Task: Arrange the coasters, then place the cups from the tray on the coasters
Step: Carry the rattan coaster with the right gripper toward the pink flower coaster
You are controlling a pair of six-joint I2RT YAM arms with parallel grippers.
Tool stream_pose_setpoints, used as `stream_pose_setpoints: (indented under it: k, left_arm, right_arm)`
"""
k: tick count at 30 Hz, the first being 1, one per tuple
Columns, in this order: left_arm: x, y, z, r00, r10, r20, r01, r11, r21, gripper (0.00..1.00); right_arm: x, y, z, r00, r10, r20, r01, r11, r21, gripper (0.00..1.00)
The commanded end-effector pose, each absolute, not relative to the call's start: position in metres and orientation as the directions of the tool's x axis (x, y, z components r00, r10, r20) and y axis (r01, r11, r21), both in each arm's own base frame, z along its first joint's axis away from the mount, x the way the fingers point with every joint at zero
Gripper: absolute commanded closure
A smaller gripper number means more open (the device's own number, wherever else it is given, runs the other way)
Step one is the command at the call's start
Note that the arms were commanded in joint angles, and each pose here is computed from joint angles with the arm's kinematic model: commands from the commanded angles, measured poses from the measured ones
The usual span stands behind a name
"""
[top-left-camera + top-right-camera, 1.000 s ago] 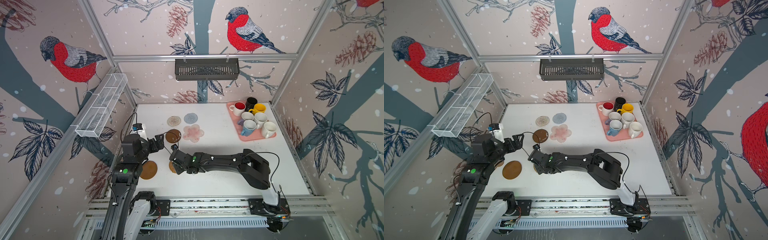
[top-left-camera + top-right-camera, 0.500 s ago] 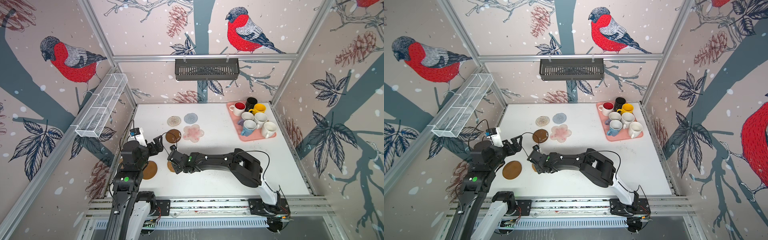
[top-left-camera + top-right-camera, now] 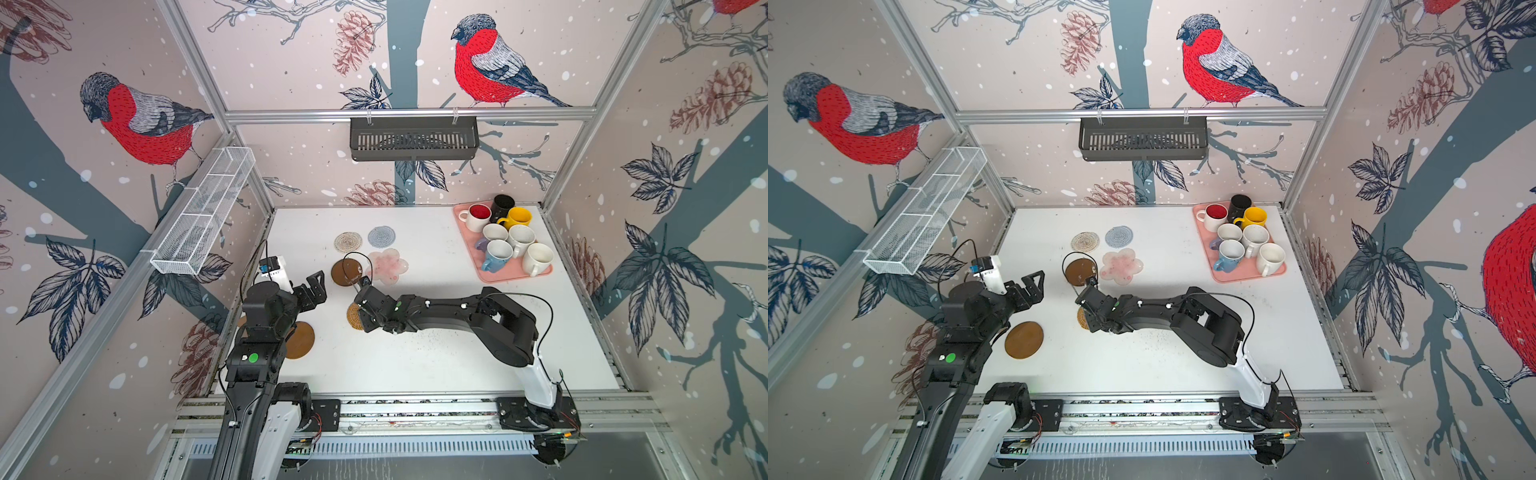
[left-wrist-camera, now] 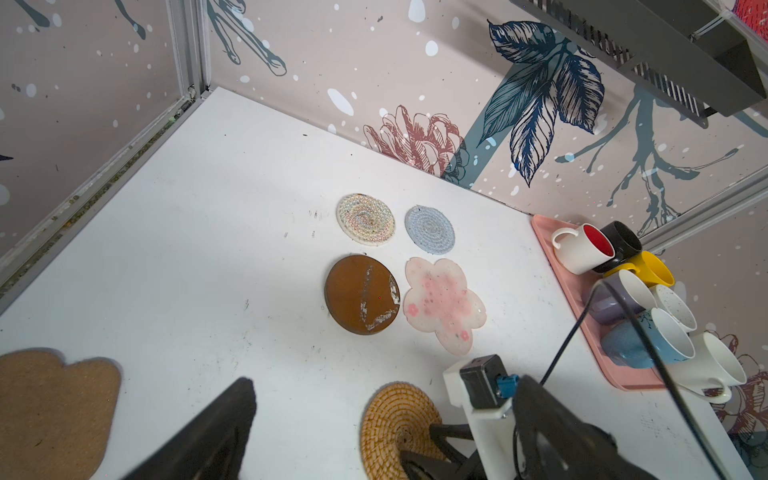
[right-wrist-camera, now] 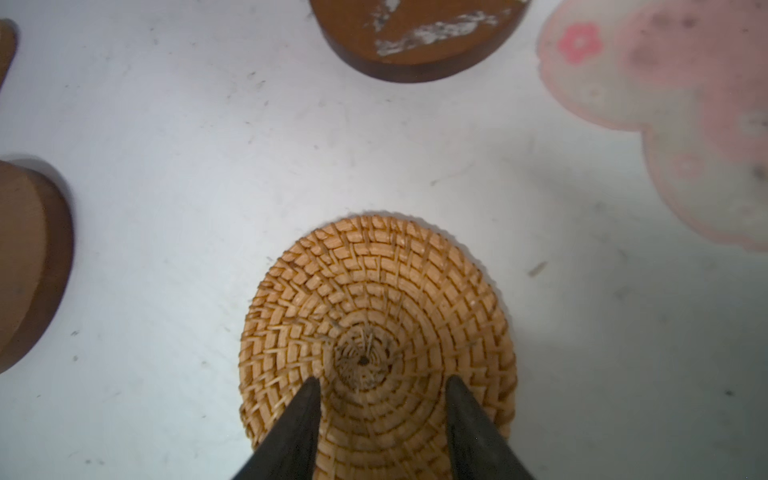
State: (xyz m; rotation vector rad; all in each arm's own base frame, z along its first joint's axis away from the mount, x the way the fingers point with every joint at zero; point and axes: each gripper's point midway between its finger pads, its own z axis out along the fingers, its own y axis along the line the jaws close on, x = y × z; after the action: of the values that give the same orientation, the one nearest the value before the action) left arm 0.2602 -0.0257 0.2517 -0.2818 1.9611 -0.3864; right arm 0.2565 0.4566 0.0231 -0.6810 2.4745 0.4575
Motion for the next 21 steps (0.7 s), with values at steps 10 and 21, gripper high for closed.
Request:
stream_pose_setpoints:
  k: [10, 21]
  left_arm:
    - [0.268, -0.032, 0.249, -0.411, -0.351, -0.841, 0.020, 0.919, -0.394, 0.03]
    - [0.271, -0.035, 0.244, -0.431, -0.344, -0.834, 0.030, 0.919, -0.394, 0.03]
  right_arm:
    - [0.274, 0.372, -0.009, -0.810, -0.408, -0.422, -0.471, 0.880, 0.052, 0.50]
    - [0.285, 0.357, -0.012, -0.821, -0.395, -0.413, -0.454, 0.889, 0.053, 0.51]
